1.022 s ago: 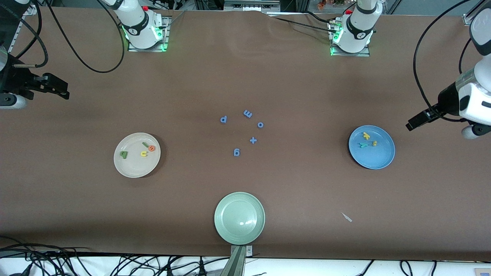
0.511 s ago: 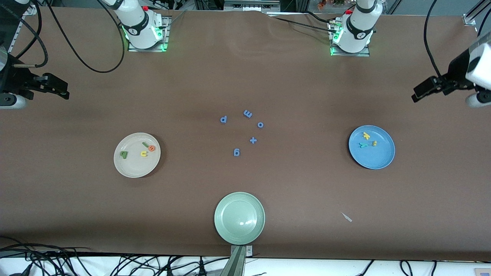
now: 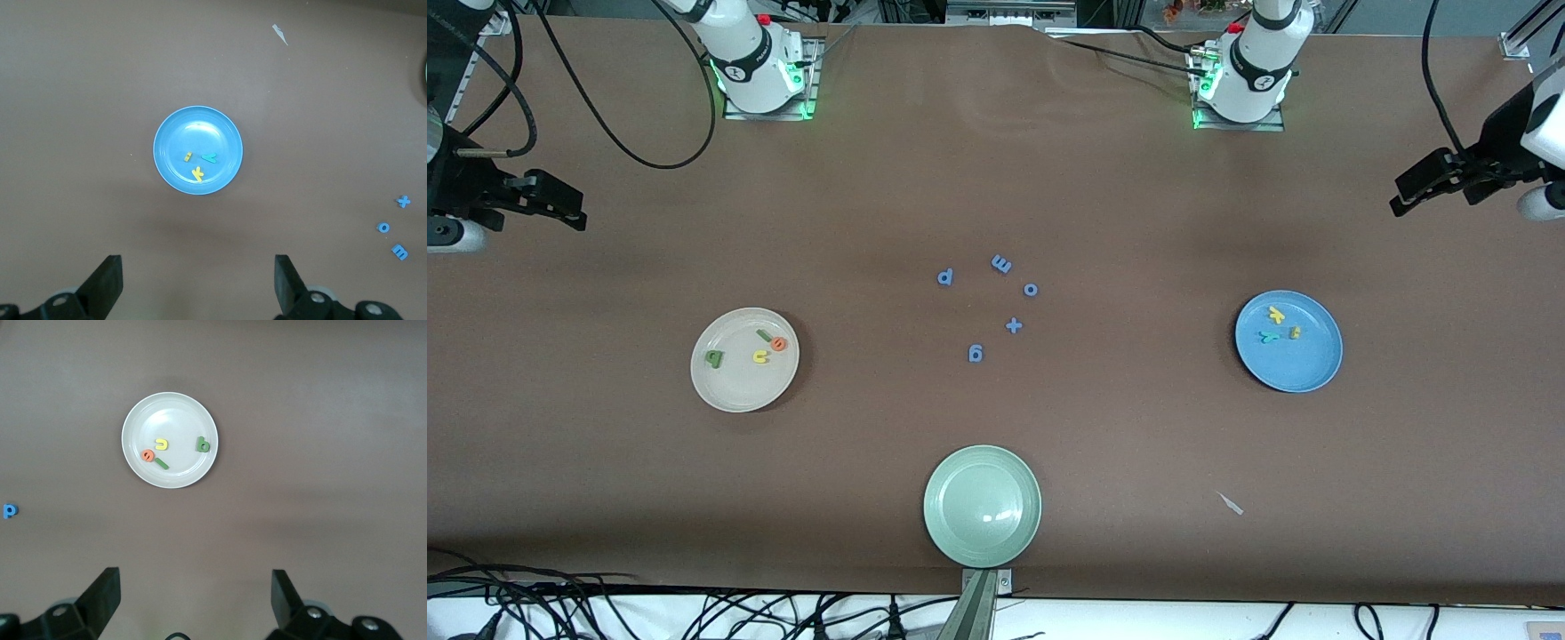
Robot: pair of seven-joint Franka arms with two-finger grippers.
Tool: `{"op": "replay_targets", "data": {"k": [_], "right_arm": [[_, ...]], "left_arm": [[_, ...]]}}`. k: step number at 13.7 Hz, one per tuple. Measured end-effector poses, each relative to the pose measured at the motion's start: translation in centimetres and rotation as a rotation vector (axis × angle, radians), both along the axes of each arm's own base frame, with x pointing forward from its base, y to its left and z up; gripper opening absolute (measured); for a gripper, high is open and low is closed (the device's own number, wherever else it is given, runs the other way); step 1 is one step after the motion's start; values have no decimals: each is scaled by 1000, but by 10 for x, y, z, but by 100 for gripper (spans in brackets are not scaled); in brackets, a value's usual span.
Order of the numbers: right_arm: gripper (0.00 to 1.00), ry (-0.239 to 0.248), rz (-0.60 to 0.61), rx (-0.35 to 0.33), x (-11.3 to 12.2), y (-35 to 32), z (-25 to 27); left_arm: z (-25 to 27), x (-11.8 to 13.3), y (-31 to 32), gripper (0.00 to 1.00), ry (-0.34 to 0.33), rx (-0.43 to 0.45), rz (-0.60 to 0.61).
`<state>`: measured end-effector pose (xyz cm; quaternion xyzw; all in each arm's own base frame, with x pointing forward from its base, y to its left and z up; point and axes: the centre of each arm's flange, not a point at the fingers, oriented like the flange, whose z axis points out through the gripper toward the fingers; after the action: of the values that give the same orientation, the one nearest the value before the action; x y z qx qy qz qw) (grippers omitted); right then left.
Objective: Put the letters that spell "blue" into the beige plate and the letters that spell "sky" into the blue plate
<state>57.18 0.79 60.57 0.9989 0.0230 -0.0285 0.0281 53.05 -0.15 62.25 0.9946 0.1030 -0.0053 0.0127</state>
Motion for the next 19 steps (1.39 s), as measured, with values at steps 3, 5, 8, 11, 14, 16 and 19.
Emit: {"op": "replay_targets", "data": {"k": [3,5,8,11,14,16,19], "right_arm": [[100,0,0,0,0,0,0],[100,0,-1,0,0,0,0],[100,0,-4,0,0,-2,0],[100,0,-5,0,0,-3,0],[100,0,-5,0,0,-3,0],[100,1,-6,0,0,-3,-1],[100,3,-8,0,1,-4,-2]], "left_arm": [[1,9,-3,100,5,3,-4],[-1,14,-6,100,8,5,-7],[-1,17,-4,100,7,5,-4],[-2,17,-7,100,10,6,-10],[-5,20,-15,100,16,6,-24],[-9,22,-15,100,24,7,-24],[-14,24,-14,100,37,17,-30]]}}
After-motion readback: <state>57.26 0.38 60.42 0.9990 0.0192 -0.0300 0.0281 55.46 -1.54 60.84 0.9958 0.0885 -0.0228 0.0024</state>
